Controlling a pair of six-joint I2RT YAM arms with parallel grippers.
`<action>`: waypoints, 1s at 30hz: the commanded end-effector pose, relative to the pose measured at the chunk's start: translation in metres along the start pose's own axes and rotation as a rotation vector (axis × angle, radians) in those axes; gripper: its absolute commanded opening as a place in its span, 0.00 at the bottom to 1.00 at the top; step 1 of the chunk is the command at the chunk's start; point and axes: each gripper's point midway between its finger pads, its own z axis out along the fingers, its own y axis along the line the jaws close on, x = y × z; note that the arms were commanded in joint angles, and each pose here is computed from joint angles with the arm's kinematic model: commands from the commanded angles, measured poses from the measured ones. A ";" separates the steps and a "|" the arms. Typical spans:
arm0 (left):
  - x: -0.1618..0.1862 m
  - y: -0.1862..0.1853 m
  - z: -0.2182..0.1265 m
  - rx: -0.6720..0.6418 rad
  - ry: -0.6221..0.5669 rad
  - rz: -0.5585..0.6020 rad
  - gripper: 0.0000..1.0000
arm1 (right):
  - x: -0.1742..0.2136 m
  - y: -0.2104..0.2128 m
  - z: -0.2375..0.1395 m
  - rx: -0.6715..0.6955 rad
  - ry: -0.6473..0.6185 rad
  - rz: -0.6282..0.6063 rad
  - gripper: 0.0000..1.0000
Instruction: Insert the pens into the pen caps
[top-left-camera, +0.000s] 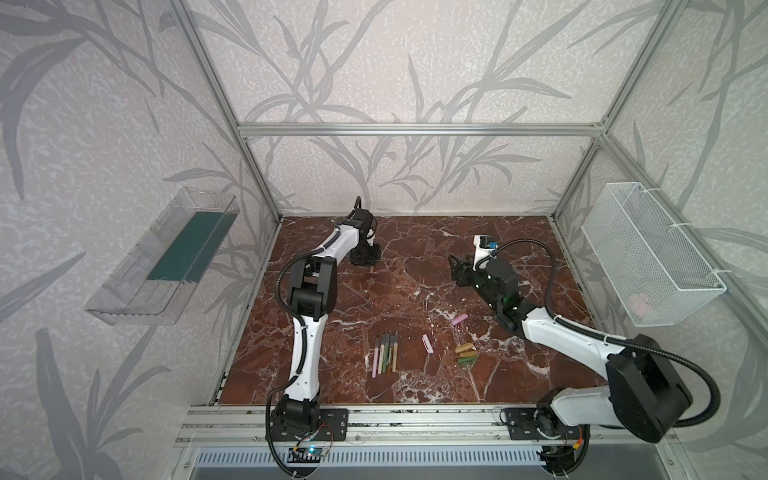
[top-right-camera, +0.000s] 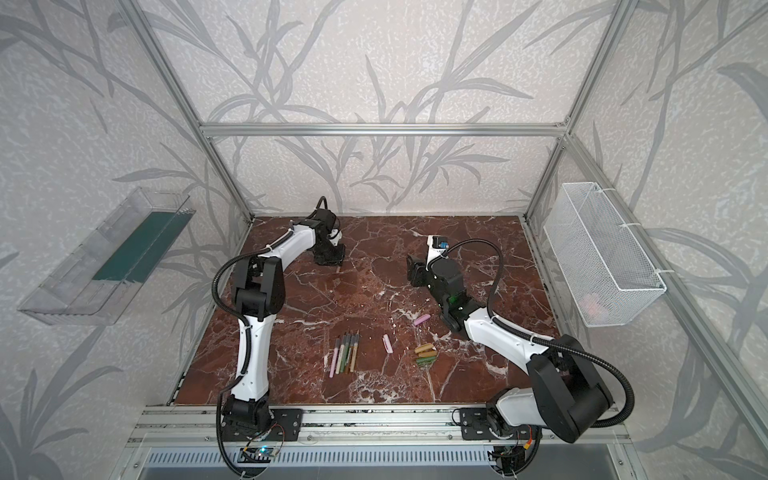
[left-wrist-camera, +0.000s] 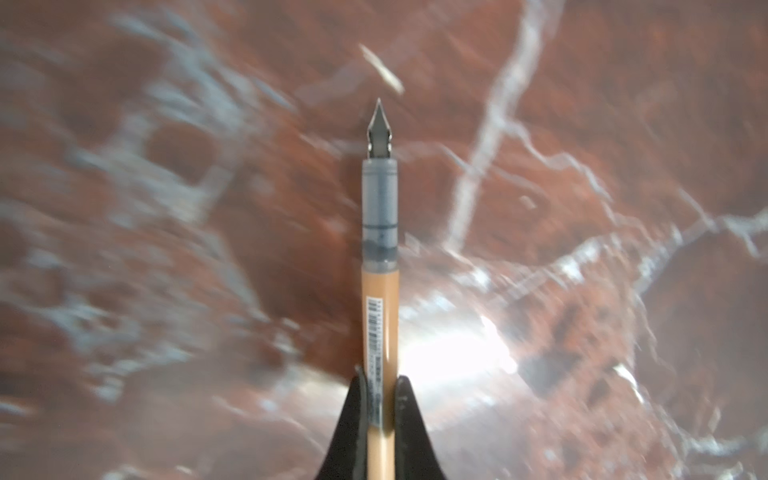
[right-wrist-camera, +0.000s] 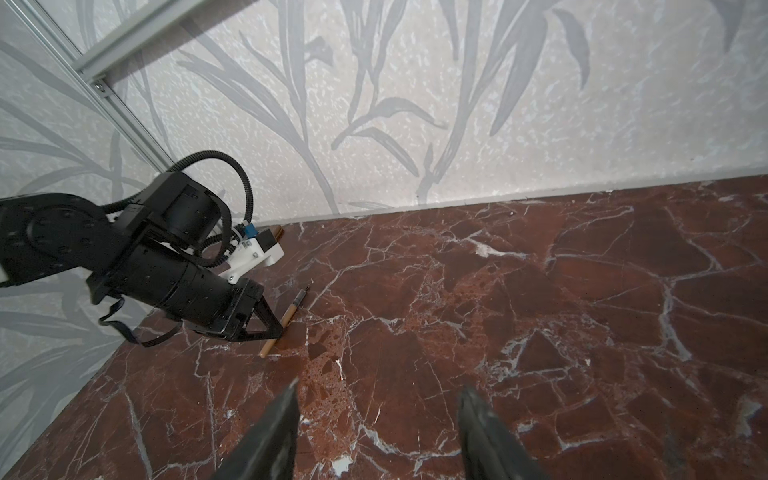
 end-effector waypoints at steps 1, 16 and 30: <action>0.003 -0.026 -0.011 0.074 -0.034 -0.031 0.19 | 0.000 -0.001 0.018 0.032 0.034 0.026 0.59; -0.093 -0.007 -0.098 0.081 -0.316 -0.033 0.45 | 0.072 0.015 0.103 0.070 0.354 0.048 0.76; -0.187 0.153 -0.111 0.012 -0.555 -0.289 0.68 | 0.138 0.047 0.170 0.173 0.637 -0.118 0.71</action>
